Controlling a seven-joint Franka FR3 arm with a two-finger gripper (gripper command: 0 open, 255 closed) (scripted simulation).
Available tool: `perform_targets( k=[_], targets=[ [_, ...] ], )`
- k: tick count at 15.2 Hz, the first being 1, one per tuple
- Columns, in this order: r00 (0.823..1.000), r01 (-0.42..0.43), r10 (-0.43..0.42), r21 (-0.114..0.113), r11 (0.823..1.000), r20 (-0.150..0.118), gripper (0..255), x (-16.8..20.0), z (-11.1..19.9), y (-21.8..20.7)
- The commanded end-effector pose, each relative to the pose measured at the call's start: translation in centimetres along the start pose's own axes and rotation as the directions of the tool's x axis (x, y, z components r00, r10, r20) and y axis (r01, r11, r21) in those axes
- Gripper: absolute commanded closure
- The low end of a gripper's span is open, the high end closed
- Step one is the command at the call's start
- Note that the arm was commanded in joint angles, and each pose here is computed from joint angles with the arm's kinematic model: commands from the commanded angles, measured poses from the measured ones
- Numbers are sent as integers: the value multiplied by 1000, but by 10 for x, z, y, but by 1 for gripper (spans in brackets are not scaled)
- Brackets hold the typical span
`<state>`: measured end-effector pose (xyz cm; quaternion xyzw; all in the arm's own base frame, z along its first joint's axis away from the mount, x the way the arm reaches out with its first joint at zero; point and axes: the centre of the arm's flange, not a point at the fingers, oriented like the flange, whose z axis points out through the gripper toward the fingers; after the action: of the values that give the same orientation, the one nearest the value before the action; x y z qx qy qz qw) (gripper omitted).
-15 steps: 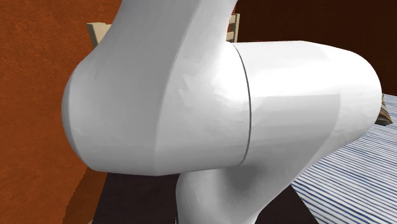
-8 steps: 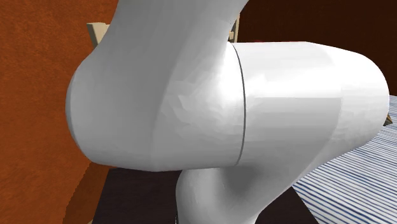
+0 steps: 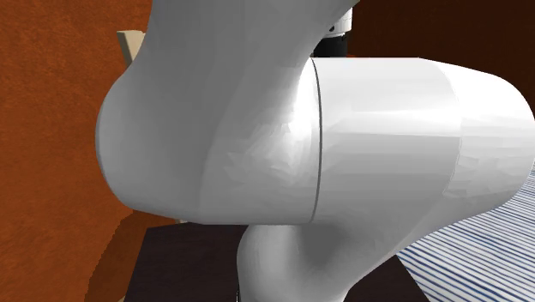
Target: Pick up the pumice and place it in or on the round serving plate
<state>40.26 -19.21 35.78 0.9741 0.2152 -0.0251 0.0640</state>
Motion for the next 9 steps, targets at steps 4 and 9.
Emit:
perform_targets(
  k=[4,9],
  targets=[
    [1000,1,-1,0,1000,-1,255,-6,21,1],
    [1000,1,-1,0,1000,-1,255,-4,47,-2]
  ],
)
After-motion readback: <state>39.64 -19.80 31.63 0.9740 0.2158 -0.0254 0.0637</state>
